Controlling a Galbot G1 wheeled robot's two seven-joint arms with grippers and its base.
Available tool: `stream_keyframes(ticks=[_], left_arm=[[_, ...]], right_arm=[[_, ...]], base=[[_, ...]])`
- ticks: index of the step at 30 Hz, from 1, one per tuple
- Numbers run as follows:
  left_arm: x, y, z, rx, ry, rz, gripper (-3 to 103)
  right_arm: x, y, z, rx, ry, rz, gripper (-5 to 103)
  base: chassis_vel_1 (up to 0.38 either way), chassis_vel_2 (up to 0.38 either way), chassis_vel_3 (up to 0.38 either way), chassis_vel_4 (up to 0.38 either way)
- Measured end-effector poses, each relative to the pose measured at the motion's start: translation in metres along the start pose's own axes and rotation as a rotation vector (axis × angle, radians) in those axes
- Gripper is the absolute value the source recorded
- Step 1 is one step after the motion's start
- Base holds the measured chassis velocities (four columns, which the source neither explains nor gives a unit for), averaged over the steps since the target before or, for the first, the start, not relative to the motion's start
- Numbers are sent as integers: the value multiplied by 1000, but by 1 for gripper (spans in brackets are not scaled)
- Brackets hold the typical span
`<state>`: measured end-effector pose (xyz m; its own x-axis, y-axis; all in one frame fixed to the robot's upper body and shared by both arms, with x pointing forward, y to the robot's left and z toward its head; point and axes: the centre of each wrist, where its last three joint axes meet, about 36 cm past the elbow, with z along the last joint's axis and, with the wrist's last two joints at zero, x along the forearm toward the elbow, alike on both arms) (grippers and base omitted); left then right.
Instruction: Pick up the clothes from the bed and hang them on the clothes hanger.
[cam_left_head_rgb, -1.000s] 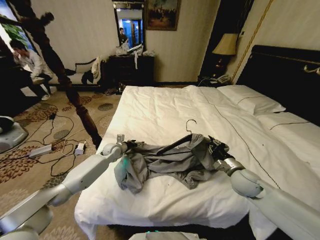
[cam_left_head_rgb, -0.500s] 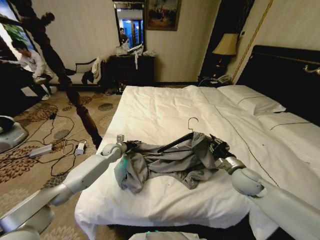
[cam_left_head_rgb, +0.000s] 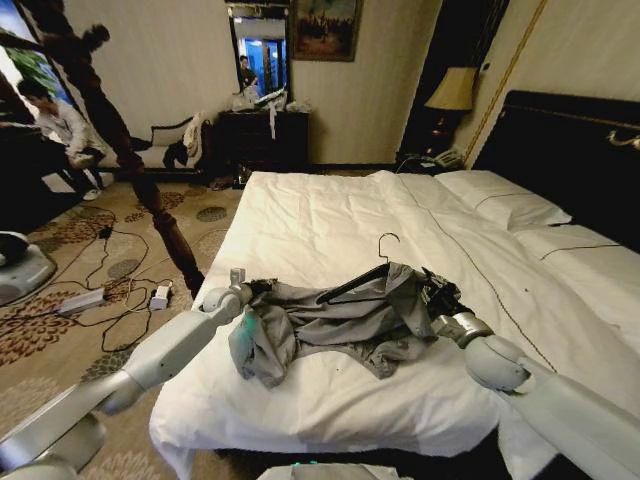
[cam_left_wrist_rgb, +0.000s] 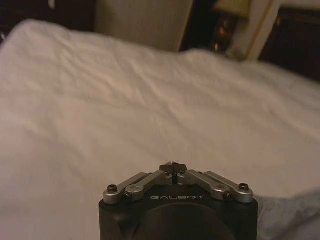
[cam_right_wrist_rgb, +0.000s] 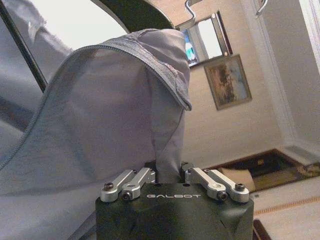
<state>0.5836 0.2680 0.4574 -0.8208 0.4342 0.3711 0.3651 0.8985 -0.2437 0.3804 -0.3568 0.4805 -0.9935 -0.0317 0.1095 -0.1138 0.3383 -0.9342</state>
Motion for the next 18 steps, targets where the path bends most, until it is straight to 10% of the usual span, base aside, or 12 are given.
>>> stream_keyframes(ticks=[13,18], left_arm=[[80,-26,-86,-19,-158,51,0],[115,-47,-147,-57,-270,75,0]], right_arm=[[-19,-23,1,-103,61,19,19],[-32,-81,-10,-111,26,113,19]], base=[[0,0,0,0],[0,0,0,0]])
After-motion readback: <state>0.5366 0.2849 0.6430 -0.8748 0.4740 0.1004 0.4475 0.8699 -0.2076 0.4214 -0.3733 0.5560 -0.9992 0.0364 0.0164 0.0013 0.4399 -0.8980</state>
